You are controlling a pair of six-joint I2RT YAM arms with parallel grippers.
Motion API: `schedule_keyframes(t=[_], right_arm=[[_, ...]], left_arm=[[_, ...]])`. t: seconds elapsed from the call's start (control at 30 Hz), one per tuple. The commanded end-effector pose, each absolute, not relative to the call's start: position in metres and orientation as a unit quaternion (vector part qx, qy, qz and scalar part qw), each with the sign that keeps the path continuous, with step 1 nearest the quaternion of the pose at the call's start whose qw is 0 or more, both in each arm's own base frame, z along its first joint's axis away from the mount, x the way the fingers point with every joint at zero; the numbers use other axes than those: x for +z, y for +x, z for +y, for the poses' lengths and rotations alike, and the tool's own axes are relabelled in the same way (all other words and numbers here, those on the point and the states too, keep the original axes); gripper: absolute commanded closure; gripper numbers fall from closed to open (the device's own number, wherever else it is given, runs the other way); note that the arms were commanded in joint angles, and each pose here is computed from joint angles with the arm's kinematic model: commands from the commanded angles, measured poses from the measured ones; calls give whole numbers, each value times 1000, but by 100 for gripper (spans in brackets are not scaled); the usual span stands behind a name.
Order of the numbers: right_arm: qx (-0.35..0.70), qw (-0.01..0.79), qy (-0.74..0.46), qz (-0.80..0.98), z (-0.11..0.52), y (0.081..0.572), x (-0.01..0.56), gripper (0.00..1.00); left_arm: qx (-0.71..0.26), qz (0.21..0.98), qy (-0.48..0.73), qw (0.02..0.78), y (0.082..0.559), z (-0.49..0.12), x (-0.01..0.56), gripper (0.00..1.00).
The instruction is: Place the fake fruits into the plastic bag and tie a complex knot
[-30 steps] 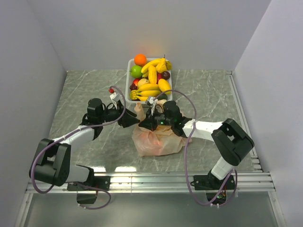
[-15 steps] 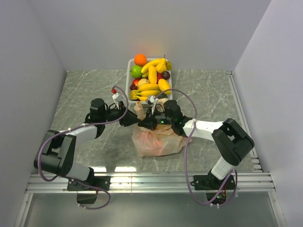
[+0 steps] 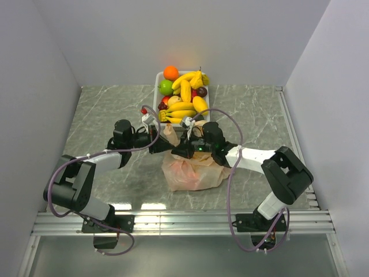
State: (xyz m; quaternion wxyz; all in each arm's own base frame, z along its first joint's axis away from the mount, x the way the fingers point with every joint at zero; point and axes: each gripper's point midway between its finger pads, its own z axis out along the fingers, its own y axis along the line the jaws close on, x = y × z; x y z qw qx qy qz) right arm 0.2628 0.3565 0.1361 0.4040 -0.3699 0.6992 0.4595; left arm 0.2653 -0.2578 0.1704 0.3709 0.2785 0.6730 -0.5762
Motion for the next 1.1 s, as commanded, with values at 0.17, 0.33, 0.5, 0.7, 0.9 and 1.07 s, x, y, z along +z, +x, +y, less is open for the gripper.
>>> schedule_keyframes(t=[0.17,0.33,0.5,0.7,0.9,1.07], right_arm=[[445,438,-434,650,353,243,191,35],[424,452,-483,619,335,217,209,22],[450,458,-543,542,316,167,253,21],[426,498,-539,530,283,153,303,19],[286,527,-373,708,193,260,270,20],[191,541,-250,780,154,287,238,21]], left_arm=[[-565,670,303,374,274,-262,180,99],[-559,676,311,366,274,-258,177,99],[-552,677,323,365,278,-256,179,99],[-550,680,325,360,281,-257,179,99],[-542,686,316,368,288,-257,185,99],[-535,699,294,374,299,-258,191,99]])
